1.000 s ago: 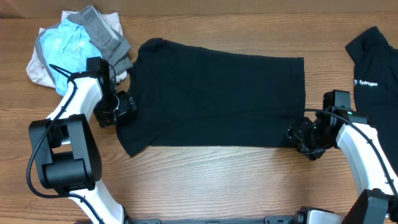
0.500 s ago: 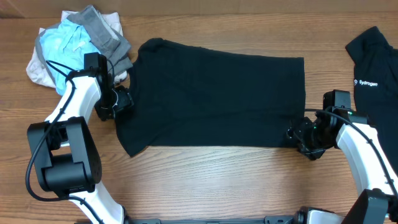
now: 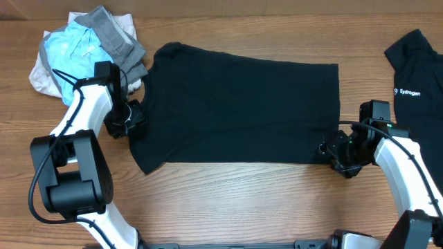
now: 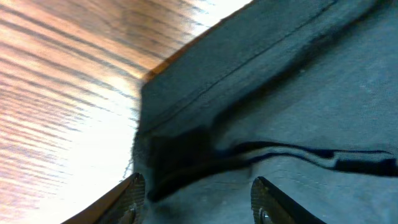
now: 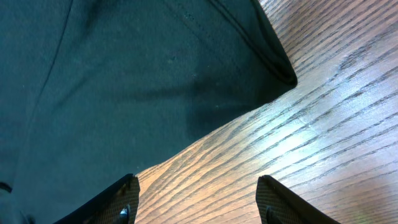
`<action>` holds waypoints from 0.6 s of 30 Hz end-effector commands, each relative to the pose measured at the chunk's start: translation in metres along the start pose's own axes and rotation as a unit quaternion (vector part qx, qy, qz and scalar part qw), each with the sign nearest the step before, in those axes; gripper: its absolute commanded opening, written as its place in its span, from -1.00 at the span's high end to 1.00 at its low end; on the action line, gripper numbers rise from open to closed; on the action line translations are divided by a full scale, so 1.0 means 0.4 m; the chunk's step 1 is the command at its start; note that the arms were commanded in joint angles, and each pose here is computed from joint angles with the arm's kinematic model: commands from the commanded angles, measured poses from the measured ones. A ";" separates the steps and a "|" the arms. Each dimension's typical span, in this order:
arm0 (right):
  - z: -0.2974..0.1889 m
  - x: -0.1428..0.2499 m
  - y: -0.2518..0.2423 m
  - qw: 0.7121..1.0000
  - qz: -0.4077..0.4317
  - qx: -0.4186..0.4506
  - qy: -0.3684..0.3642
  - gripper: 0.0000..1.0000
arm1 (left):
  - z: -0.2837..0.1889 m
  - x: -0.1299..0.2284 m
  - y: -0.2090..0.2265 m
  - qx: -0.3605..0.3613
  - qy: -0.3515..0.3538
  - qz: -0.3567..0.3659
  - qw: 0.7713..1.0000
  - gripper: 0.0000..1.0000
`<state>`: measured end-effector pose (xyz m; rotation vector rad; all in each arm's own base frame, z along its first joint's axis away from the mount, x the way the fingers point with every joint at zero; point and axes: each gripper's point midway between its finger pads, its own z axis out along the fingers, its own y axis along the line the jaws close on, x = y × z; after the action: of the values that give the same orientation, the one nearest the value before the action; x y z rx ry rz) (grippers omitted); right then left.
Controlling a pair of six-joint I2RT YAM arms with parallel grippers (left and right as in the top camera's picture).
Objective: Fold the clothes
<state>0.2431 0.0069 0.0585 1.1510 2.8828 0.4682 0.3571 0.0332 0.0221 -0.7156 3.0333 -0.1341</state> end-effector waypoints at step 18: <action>0.000 0.002 -0.006 1.000 -0.003 0.005 -0.001 -0.29 | 0.002 -0.014 0.011 -0.018 -0.009 -0.001 1.000 0.60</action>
<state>0.2418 0.0071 0.0584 1.1543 2.8877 0.4666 0.3569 0.0384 0.0217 -0.7229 3.0280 -0.0871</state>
